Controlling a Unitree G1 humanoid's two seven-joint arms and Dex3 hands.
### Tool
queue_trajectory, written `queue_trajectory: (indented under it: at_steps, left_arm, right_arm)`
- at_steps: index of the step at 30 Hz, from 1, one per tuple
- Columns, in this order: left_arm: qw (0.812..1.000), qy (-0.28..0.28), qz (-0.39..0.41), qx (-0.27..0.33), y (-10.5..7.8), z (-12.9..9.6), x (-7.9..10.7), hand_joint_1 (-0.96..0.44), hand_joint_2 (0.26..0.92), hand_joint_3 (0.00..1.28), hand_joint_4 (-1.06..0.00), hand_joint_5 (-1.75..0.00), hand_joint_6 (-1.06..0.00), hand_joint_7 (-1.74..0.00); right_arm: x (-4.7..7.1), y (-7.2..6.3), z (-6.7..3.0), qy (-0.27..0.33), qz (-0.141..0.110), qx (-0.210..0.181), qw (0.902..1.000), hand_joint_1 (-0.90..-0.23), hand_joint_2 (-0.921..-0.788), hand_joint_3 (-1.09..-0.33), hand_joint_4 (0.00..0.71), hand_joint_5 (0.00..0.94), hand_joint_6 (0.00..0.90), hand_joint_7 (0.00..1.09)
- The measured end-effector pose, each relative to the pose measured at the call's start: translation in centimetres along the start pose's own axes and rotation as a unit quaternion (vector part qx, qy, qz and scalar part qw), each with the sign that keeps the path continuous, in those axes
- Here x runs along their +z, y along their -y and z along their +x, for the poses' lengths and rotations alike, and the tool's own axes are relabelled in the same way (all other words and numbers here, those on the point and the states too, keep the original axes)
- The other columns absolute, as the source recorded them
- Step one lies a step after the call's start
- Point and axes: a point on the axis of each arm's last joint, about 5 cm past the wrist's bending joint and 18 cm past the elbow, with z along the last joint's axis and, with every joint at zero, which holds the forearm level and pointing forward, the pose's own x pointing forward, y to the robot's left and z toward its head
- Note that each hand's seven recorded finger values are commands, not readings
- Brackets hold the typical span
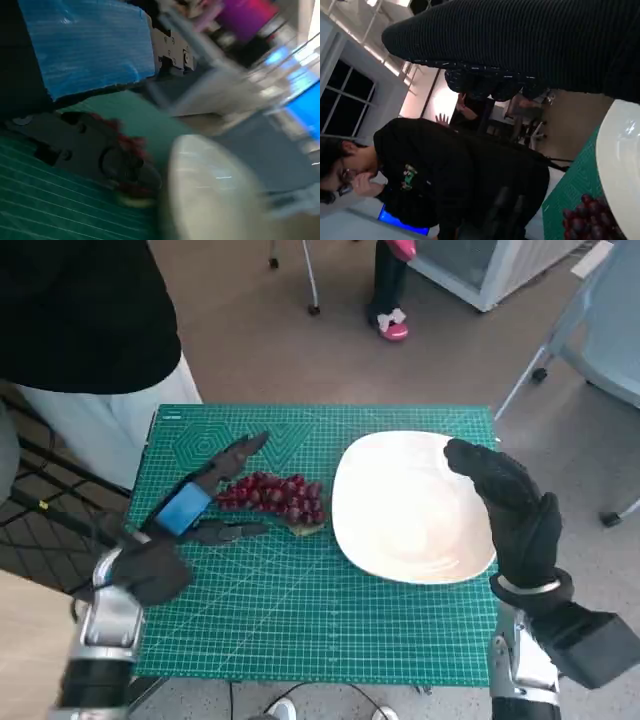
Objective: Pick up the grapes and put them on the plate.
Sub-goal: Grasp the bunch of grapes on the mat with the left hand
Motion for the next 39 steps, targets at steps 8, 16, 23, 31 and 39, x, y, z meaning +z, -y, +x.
queue_trajectory:
  at_steps: [8, 16, 23, 31, 39]
  left_arm:
    - [0.994, -0.038, 0.102, -0.019, 0.4, 2.3, 2.0, -0.37, 0.706, 0.0, 0.0, 0.0, -0.13, -0.01]
    - [0.989, -0.063, 0.125, -0.054, 1.0, 3.9, 2.8, -0.36, 0.706, 0.0, 0.0, 0.0, -0.13, -0.01]
    - [0.984, -0.093, 0.121, -0.089, 1.4, 5.4, 2.8, -0.35, 0.707, 0.0, 0.0, 0.0, -0.13, -0.01]
    - [0.978, -0.121, 0.118, -0.121, 1.8, 6.9, 2.5, -0.33, 0.708, 0.0, 0.0, 0.0, -0.13, 0.0]
    - [0.973, -0.137, 0.118, -0.144, 2.2, 7.7, 2.4, -0.33, 0.711, 0.0, 0.0, 0.0, -0.14, 0.0]
  right_arm:
    - [-0.1, -0.1, -0.1, -0.005, 0.004, -0.002, 1.0, -0.629, -0.921, -0.787, 0.38, 0.002, 0.141, 0.17]
    - [-0.1, 0.0, -0.15, -0.004, 0.003, -0.006, 1.0, -0.628, -0.921, -0.789, 0.38, 0.002, 0.141, 0.17]
    - [0.0, 0.1, -0.18, -0.003, 0.001, -0.009, 1.0, -0.627, -0.921, -0.789, 0.38, 0.002, 0.141, 0.17]
    - [0.0, 0.2, -0.22, -0.001, -0.001, -0.011, 0.9999, -0.626, -0.921, -0.793, 0.379, 0.001, 0.141, 0.17]
    - [0.0, 0.2, -0.24, 0.0, -0.003, -0.012, 0.9999, -0.627, -0.921, -0.795, 0.38, 0.002, 0.142, 0.17]
